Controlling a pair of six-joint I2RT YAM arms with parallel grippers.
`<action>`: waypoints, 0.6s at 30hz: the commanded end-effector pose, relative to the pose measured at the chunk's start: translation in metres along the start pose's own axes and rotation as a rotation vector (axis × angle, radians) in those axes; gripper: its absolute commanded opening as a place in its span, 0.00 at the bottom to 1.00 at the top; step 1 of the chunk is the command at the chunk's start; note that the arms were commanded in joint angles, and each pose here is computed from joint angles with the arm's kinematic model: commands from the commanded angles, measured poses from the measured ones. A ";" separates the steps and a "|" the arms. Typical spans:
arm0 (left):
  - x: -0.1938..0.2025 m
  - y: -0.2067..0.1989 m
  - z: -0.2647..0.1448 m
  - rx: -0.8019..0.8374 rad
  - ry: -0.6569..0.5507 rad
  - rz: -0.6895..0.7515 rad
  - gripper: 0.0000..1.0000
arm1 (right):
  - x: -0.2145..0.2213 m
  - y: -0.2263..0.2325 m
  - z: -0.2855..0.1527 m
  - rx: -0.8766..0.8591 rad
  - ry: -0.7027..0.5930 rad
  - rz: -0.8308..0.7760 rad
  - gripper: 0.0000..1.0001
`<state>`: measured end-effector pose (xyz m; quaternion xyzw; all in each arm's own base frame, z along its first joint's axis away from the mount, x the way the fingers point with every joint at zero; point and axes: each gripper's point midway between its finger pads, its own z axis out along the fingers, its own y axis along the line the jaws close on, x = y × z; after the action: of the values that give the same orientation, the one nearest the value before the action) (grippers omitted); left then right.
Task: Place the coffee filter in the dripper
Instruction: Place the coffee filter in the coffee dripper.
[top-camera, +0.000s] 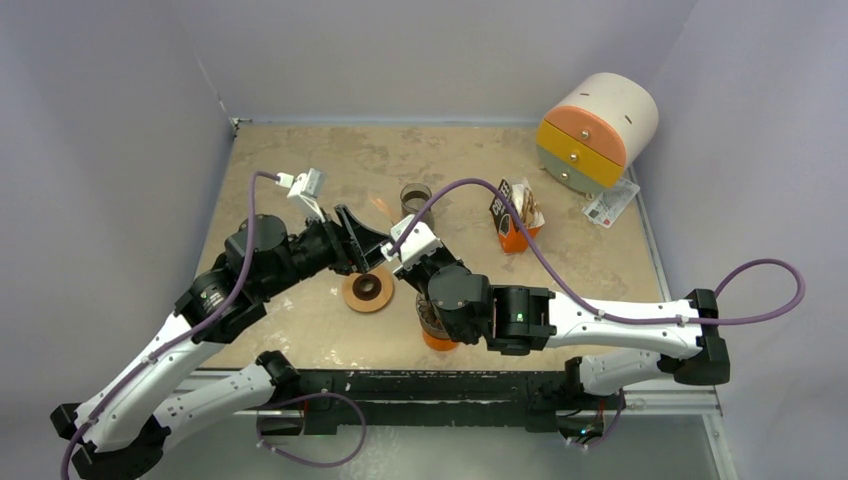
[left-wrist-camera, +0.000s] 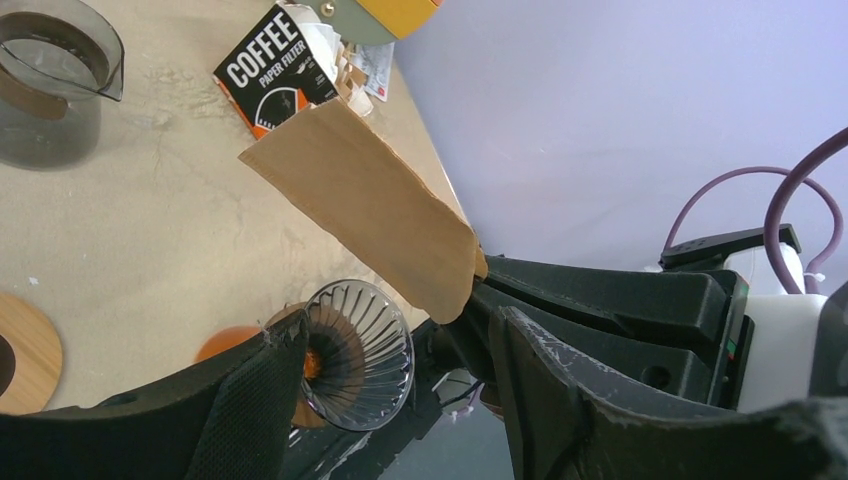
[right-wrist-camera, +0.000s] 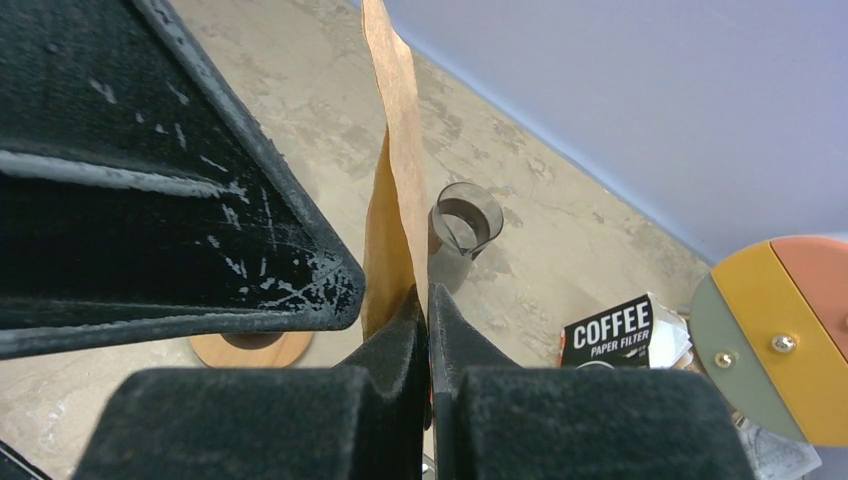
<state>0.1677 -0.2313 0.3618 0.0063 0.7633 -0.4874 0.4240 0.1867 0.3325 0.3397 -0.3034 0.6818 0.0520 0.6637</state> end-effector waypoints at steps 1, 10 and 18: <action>-0.018 -0.016 0.000 0.041 -0.054 -0.005 0.65 | -0.008 -0.003 -0.001 0.022 -0.021 0.026 0.00; -0.016 -0.016 0.011 0.043 -0.040 -0.007 0.65 | -0.006 -0.001 -0.001 0.017 -0.018 0.021 0.00; -0.013 0.000 0.017 -0.020 -0.038 0.008 0.65 | -0.005 -0.004 -0.003 0.022 -0.018 0.031 0.00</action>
<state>0.1794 -0.2423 0.3538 0.0048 0.7715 -0.4795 0.4181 0.1867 0.3324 0.3389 -0.3049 0.6818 0.0502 0.6631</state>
